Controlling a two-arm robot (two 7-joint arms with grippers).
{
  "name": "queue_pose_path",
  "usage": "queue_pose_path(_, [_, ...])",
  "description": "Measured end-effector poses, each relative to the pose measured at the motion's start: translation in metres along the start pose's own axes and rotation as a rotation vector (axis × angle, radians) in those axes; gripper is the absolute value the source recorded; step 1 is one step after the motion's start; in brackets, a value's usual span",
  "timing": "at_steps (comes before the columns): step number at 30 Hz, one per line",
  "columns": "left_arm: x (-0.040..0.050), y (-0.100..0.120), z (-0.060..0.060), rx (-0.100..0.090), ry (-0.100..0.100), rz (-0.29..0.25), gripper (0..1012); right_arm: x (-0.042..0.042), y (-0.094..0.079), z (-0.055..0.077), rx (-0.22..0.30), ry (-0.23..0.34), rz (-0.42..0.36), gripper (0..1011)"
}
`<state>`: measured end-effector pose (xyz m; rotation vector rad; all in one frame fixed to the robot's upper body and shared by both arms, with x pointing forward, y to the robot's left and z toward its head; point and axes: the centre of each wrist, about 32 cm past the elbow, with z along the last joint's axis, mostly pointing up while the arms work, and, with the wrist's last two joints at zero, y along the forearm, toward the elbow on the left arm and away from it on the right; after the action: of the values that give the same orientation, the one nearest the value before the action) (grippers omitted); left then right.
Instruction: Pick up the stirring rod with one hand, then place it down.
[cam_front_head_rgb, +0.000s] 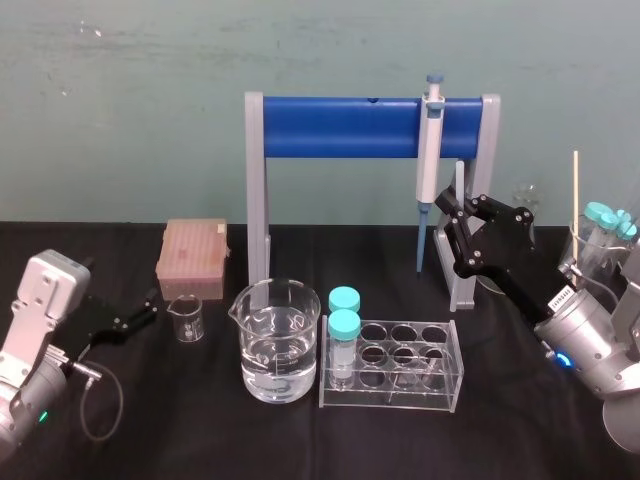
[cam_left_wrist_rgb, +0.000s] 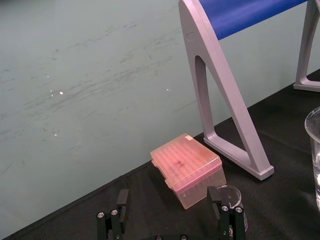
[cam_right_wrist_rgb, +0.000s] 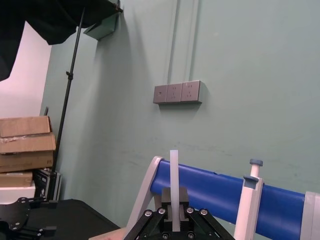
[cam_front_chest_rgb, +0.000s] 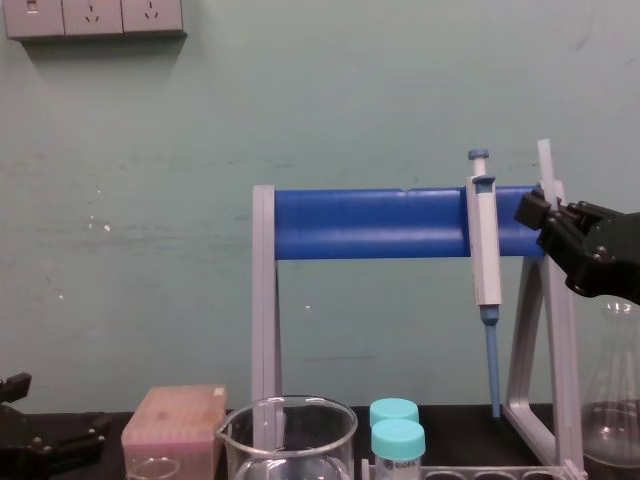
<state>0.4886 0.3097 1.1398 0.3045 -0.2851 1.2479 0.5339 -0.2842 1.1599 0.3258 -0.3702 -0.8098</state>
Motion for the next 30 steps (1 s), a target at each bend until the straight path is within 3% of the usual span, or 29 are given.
queue_pose_path(30, [0.0000,0.0000,0.0000,0.000,0.000,0.000,1000,0.0000,0.0000,0.0000,0.000,0.000,0.000,67])
